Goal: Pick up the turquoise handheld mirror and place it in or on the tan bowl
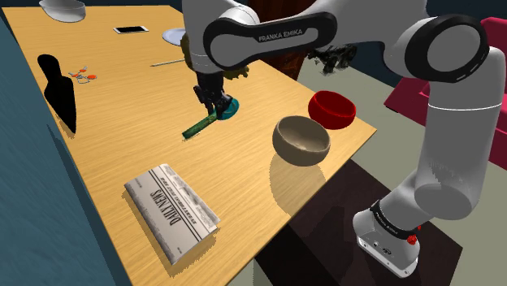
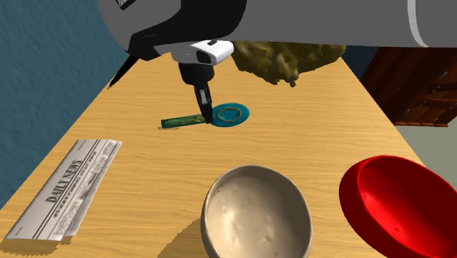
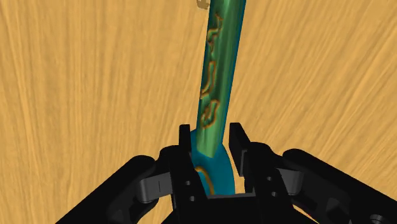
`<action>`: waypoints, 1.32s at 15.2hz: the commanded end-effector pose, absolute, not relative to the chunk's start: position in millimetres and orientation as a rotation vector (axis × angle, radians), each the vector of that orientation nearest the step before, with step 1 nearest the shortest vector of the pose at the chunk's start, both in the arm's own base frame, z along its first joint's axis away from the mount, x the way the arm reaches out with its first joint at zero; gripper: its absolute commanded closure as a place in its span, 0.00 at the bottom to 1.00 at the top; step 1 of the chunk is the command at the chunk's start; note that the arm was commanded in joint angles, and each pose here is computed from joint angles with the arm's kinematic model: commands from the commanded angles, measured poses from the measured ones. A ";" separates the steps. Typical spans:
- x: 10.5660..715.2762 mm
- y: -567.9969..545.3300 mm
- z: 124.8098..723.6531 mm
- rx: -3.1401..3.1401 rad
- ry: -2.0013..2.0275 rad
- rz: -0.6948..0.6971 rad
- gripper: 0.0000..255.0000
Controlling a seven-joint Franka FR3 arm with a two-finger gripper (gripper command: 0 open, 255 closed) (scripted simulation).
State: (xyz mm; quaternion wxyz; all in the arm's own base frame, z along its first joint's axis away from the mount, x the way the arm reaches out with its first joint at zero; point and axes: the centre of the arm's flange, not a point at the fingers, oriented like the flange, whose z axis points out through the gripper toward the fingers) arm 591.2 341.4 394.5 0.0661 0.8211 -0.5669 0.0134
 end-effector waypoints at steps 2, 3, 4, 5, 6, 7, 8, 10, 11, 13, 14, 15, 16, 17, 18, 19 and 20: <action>592.4 340.0 408.0 2.472 -1.710 0.039 1.00; 592.4 340.0 413.2 2.472 -1.710 0.039 1.00; 592.4 340.0 418.5 2.472 -1.710 0.039 1.00; 592.4 340.0 423.8 2.472 -1.710 0.039 1.00; 592.4 340.0 429.1 2.472 -1.710 0.039 1.00; 592.4 340.0 434.4 2.472 -1.710 0.039 1.00; 592.4 340.0 439.6 2.472 -1.710 0.039 1.00; 592.4 340.0 450.2 2.472 -1.710 0.039 1.00; 592.4 340.0 455.5 2.472 -1.710 0.039 1.00; 592.4 340.0 466.0 2.472 -1.710 0.039 1.00; 592.4 340.0 471.3 2.472 -1.710 0.039 1.00; 592.4 340.0 476.6 2.472 -1.710 0.039 1.00; 592.4 340.0 481.9 2.472 -1.710 0.039 1.00; 592.4 340.0 487.2 2.472 -1.710 0.039 1.00; 592.4 340.0 492.4 2.472 -1.710 0.039 1.00; 592.4 340.0 497.7 2.472 -1.710 0.039 1.00; 592.4 340.0 503.0 2.472 -1.710 0.039 1.00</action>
